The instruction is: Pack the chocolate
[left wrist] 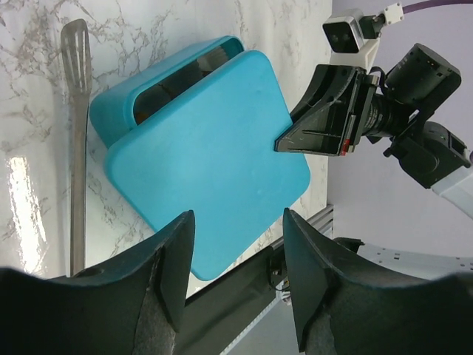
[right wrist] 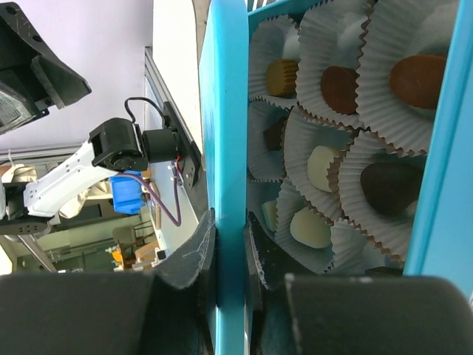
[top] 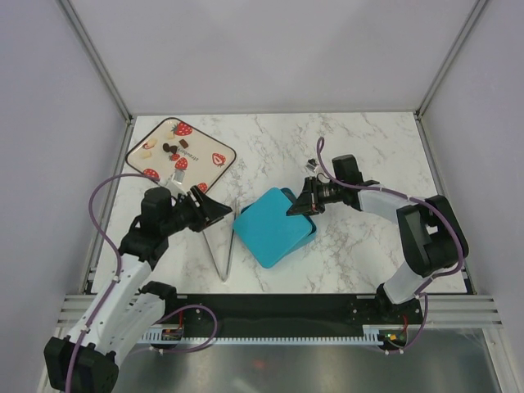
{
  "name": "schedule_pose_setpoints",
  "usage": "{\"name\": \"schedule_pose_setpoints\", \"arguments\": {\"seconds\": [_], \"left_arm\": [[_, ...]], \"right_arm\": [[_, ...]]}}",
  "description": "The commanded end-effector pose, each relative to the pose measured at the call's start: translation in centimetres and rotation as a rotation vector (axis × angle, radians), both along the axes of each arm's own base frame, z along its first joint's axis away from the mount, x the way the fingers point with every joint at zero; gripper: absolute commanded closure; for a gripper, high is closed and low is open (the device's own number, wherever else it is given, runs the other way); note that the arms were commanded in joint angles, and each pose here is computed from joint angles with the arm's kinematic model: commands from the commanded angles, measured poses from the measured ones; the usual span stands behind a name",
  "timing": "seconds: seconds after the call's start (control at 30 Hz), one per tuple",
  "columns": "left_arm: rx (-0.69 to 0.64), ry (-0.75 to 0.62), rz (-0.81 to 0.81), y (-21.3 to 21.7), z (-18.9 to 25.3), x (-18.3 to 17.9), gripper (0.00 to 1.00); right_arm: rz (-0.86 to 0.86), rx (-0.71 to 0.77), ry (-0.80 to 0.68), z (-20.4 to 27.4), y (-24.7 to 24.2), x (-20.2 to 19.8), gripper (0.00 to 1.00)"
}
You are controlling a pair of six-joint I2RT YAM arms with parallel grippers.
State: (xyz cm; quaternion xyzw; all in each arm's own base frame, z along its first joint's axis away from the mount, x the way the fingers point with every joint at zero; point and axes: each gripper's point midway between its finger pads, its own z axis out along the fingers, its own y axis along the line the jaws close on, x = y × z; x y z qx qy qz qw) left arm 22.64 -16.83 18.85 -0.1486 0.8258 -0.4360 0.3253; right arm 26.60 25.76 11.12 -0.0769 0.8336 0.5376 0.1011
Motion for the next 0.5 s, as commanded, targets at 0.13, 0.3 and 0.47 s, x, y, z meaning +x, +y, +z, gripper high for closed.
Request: {"name": "schedule_pose_setpoints", "arguments": {"seconds": [0.13, 0.3, 0.47], "left_arm": [[0.024, -0.024, -0.052, -0.1, -1.8, -0.7, 0.43], [0.035, -0.005, -0.069, -0.2, -2.9, -1.0, 0.44], [0.041, 0.014, -0.080, -0.3, -3.7, -1.4, 0.50]], "right_arm": [[0.023, 0.040, -0.103, 2.4, 0.6, 1.5, 1.00], [0.008, 0.067, -0.121, 3.4, 0.6, 2.5, 1.00], [0.002, 0.085, -0.134, 4.2, 0.5, 3.0, 1.00]]}}
